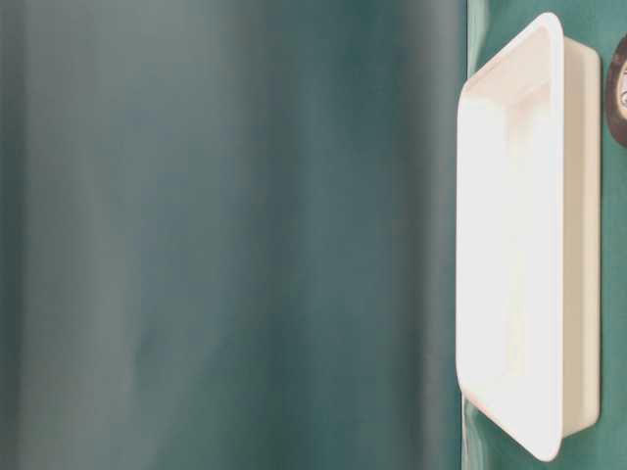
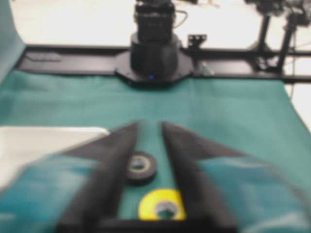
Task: Pick up the tape from a random location and place it into the white case.
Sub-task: 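Move the left gripper toward the teal tape roll, opening it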
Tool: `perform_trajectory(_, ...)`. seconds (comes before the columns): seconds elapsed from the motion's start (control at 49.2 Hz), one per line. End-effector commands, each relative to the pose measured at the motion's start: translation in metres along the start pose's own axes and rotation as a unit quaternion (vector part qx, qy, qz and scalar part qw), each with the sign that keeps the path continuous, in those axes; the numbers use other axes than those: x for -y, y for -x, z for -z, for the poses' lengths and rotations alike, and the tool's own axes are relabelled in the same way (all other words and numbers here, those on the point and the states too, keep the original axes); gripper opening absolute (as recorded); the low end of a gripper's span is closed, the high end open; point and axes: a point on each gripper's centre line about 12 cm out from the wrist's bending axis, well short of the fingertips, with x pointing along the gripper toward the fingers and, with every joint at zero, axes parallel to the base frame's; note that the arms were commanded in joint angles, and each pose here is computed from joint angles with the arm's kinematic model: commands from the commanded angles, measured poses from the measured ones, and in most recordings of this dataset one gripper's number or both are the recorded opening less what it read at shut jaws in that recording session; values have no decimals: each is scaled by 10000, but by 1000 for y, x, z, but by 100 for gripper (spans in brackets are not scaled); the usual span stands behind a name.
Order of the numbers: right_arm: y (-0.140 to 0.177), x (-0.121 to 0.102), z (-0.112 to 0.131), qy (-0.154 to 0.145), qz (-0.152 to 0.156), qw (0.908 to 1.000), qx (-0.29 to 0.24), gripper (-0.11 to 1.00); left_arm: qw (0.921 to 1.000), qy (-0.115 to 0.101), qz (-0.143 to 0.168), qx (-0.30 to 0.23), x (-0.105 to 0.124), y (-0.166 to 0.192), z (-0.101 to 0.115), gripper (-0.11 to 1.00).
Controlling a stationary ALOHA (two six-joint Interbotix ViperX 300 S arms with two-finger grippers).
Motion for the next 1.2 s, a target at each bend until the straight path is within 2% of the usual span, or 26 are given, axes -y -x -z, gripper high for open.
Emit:
perform_trajectory(0.0, -3, 1, -9, -31, 18, 10000, 69, 23, 10000, 7, -2, 92, 0, -6, -7, 53)
perform_trajectory(0.142, -3, 1, -3, -40, 35, 9998, -176, 69, 10000, 0, 10, 69, 1, -10, -4, 91)
perform_trajectory(0.203, -3, 2, -1, -41, 44, 9997, -245, 83, 10000, -1, 2, 46, 0, -11, -4, 99)
perform_trajectory(0.264, -3, 2, -2, -49, 53, 9997, -245, 91, 10000, -1, 2, 31, 0, -11, -3, 99)
perform_trajectory(0.732, -3, 4, -4, -36, 89, 9997, -206, 90, 9999, 38, 33, -131, 2, -11, -1, 99)
perform_trajectory(0.834, -4, 4, -4, -44, 97, 9997, -206, 90, 9997, 39, 194, -171, 9, -11, -1, 99)
perform_trajectory(1.179, -6, 4, -4, -43, 96, 9998, -160, 90, 9933, 51, 1143, -142, 51, -9, -7, 98)
